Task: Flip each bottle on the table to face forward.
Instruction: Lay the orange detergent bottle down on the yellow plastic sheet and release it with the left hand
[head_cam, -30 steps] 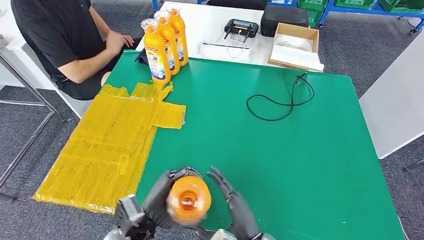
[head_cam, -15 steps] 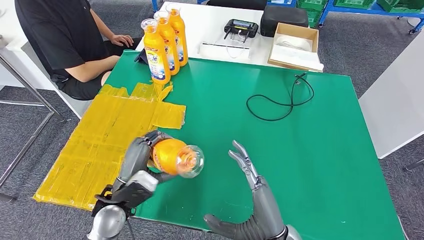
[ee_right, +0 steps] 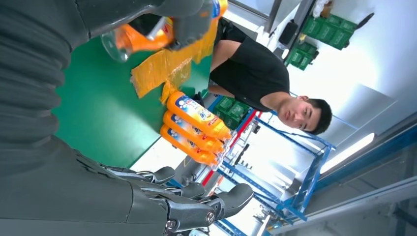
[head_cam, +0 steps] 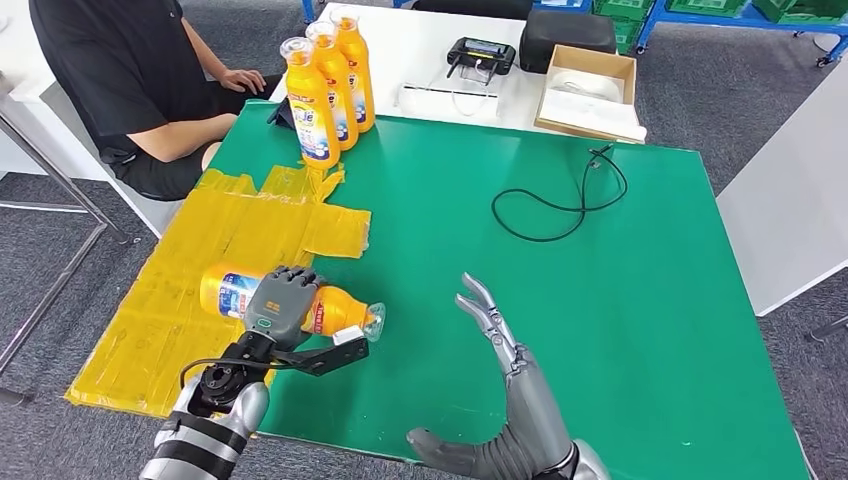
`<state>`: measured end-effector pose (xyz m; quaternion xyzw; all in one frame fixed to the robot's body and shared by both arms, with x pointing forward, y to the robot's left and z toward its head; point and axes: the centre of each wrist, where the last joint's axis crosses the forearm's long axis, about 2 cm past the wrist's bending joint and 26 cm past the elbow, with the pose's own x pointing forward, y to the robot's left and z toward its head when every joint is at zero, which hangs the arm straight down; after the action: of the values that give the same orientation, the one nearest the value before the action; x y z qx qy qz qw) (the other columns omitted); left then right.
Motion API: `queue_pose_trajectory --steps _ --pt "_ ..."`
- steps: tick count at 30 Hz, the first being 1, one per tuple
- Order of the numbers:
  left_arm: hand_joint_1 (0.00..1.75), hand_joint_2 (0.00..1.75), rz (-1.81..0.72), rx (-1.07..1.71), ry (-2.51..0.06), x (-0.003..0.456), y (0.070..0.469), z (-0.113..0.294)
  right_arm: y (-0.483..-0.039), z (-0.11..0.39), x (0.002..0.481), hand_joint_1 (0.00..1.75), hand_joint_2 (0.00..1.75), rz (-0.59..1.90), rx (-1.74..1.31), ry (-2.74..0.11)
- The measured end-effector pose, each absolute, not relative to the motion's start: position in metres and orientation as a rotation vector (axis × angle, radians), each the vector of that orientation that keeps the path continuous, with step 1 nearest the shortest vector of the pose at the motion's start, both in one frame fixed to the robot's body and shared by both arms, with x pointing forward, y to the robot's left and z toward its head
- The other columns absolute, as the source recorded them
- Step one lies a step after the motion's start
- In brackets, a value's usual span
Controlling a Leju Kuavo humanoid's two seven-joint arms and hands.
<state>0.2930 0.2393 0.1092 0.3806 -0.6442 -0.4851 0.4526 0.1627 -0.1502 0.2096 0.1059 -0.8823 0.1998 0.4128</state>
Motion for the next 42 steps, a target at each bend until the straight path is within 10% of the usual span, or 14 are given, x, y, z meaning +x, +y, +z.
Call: queue_pose_trajectory --steps 13,14,17,18,23,27,42 --pt "1.75 1.75 -1.270 0.898 -1.494 0.295 0.249 0.092 -0.150 0.210 0.163 0.00 1.75 0.501 0.272 -2.219" --pt "1.31 1.75 -1.279 0.885 -1.485 0.296 0.249 0.091 -0.150 0.210 0.164 0.00 1.75 0.502 0.274 -2.220" --pt "0.00 0.44 -1.294 0.838 -1.475 0.298 0.250 0.089 -0.150 0.211 0.165 0.00 1.75 0.507 0.283 -2.223" --pt "0.00 0.00 -1.295 0.818 -1.477 0.299 0.251 0.089 -0.150 0.211 0.166 0.00 1.75 0.509 0.286 -2.224" --pt "0.00 0.00 -1.244 0.679 -1.533 0.300 0.252 0.087 -0.149 0.211 0.169 0.00 1.75 0.515 0.291 -2.212" --pt "0.00 0.00 -1.170 0.640 -1.594 0.296 0.251 0.093 -0.151 0.211 0.172 0.00 0.00 0.522 0.269 -2.204" --pt "0.00 0.00 -0.999 0.873 -1.845 0.284 0.235 0.136 -0.151 0.210 0.173 0.00 0.00 0.560 0.206 -2.222"
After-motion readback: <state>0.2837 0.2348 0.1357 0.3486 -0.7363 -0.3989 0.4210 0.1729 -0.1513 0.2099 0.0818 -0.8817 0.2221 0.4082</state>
